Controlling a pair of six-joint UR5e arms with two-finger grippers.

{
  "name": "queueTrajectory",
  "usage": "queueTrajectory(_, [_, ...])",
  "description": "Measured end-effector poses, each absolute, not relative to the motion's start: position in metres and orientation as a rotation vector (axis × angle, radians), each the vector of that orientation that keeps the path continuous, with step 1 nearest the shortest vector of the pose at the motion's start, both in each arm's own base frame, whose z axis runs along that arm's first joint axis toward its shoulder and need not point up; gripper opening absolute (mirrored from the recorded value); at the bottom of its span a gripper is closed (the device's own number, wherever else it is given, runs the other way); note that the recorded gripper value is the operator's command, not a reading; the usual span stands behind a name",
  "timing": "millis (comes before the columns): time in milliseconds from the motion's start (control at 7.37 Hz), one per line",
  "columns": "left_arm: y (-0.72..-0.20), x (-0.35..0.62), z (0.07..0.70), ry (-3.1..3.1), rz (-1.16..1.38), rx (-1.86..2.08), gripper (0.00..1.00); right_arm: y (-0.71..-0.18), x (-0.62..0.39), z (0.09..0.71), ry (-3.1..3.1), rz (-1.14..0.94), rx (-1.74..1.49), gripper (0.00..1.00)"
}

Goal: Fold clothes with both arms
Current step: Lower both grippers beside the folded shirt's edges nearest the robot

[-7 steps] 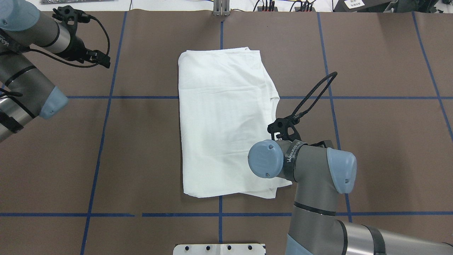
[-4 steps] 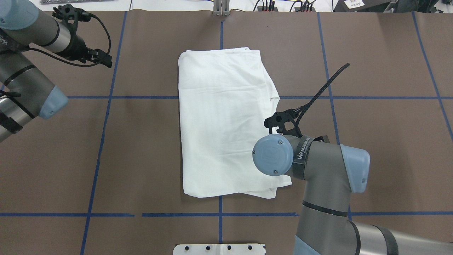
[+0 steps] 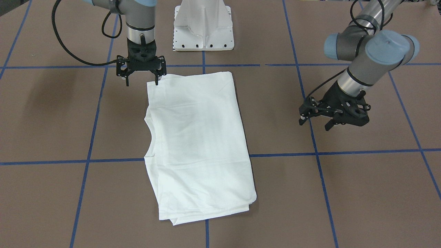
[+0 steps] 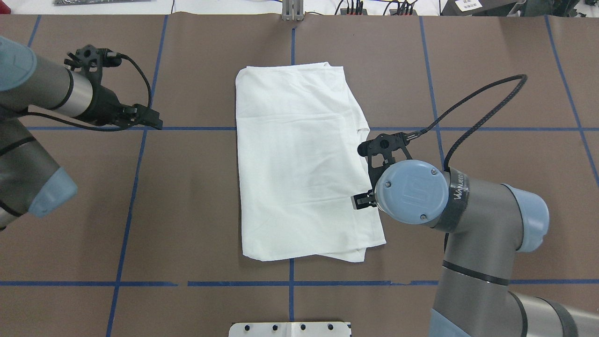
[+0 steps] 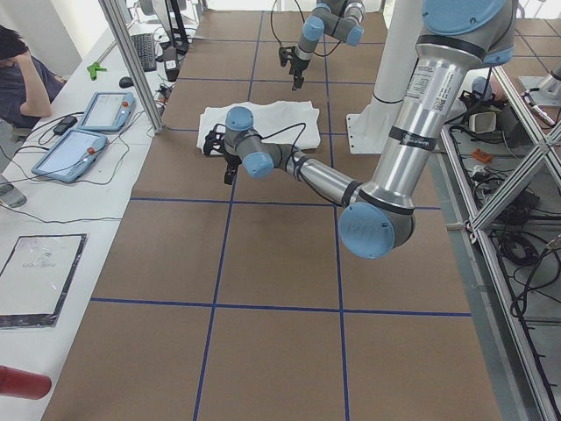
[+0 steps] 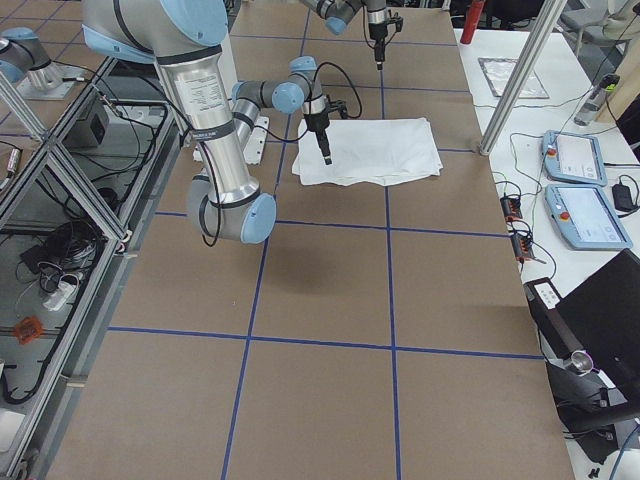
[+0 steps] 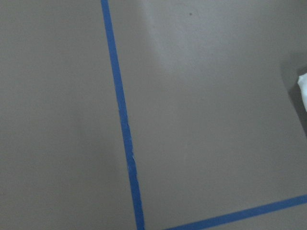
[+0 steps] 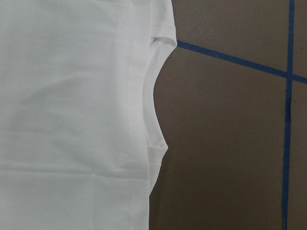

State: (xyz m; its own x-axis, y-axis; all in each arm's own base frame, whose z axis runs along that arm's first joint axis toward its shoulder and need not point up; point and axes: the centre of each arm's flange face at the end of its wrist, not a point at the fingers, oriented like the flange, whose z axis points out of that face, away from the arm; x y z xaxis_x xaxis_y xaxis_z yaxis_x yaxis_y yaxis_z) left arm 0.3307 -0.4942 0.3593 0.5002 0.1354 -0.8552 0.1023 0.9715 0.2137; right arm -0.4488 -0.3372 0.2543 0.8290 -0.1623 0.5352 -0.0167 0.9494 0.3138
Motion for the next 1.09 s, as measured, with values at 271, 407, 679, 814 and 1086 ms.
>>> queueTrajectory(271, [-0.428, 0.378, 0.331, 1.103, -0.048, 0.168, 1.00, -0.331, -0.436, 0.268, -0.682, -0.019, 0.316, 1.00])
queueTrajectory(407, [-0.401, 0.404, 0.322, 1.114, -0.087, 0.131, 1.00, -0.328, -0.431, 0.280, -0.721, 0.009, 0.318, 1.00])
queueTrajectory(679, [-0.353, 0.458, 0.301, 1.103, -0.143, 0.054, 1.00, -0.324, -0.424, 0.298, -0.769, 0.043, 0.320, 1.00])
queueTrajectory(814, [-0.331, 0.489, 0.286, 1.067, -0.161, 0.018, 1.00, -0.324, -0.424, 0.302, -0.776, 0.051, 0.320, 1.00])
queueTrajectory(1086, [-0.299, 0.532, 0.273, 0.998, -0.163, 0.003, 0.88, -0.324, -0.425, 0.305, -0.776, 0.054, 0.318, 1.00])
